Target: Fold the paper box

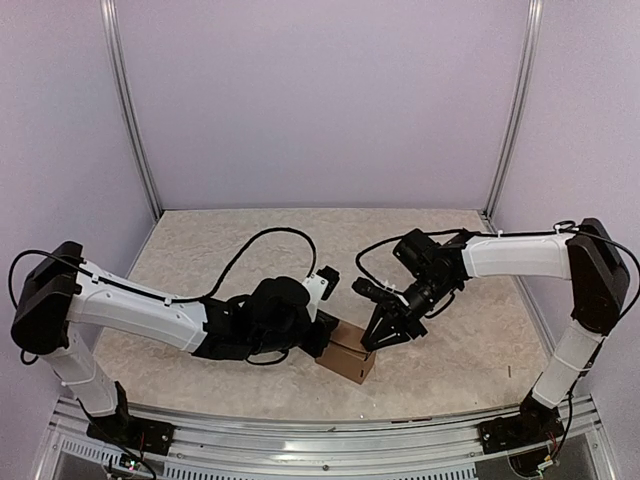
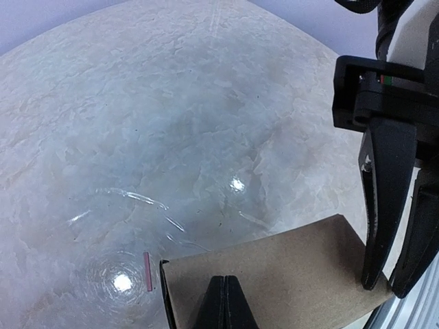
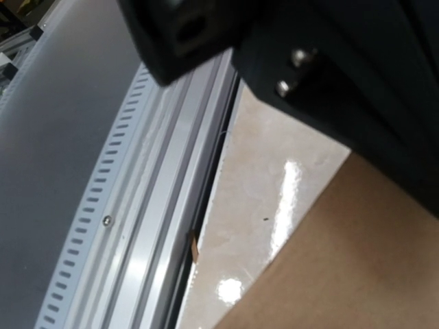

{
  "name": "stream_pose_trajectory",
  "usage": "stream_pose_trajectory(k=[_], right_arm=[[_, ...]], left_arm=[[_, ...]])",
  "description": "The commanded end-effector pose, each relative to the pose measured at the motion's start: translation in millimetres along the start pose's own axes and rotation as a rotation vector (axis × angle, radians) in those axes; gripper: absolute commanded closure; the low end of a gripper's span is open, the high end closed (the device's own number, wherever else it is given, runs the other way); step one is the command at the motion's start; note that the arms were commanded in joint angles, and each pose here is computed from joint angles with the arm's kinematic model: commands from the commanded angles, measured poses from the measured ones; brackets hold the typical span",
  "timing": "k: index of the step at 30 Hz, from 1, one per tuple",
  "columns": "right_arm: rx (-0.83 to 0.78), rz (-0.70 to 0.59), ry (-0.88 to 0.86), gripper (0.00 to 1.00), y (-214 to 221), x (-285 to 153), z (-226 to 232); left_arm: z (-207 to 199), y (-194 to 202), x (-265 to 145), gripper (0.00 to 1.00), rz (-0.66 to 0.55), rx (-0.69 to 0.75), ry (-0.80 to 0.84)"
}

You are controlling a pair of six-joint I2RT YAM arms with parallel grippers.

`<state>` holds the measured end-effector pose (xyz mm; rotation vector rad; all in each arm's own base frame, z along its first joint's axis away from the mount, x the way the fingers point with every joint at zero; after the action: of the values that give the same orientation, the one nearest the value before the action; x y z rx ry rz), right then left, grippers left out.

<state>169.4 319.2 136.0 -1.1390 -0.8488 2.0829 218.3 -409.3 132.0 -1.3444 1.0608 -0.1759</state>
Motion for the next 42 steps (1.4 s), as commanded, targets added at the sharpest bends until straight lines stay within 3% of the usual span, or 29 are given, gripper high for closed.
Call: stream_pose_trajectory(k=[1, 13, 19, 23, 27, 32, 39, 42], right_arm=[[0.094, 0.102, 0.028, 0.83, 39, 10, -10], [0.12, 0.205, 0.157, 0.84, 73, 14, -34], [-0.054, 0.105, 0.172, 0.83, 8, -12, -16], [-0.141, 0.096, 0.212, 0.83, -23, -30, -10], [-0.17, 0.06, 0.226, 0.82, -32, -34, -4], [-0.13, 0.096, 0.213, 0.82, -1, -21, -11], [-0.059, 0.184, 0.207, 0.83, 51, 1, -30], [-0.056, 0.187, 0.207, 0.83, 51, 1, -29]], left_arm=[[18, 45, 13, 1.0, 0.087, 0.094, -0.102], [25, 53, 7, 1.0, 0.056, 0.178, -0.171], [16, -22, -21, 1.0, -0.116, 0.253, -0.172], [13, -56, -29, 1.0, -0.154, 0.254, -0.186], [14, -40, -24, 1.0, -0.12, 0.269, -0.159], [9, 3, -12, 1.0, -0.035, 0.299, -0.117], [10, 69, 14, 1.0, 0.077, 0.497, -0.216], [14, 76, 18, 1.0, 0.067, 0.537, -0.264]])
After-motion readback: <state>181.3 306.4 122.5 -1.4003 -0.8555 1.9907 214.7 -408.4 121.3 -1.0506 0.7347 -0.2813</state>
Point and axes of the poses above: each gripper's point midway between its finger pads, its own x axis out along the fingers, its own z axis along the line the jaws close on, y = z × x, the point moved 1 cm from there along -x, back along the fingers, and after that the axes turned 2 degrees about x, right-handed, at the moved point
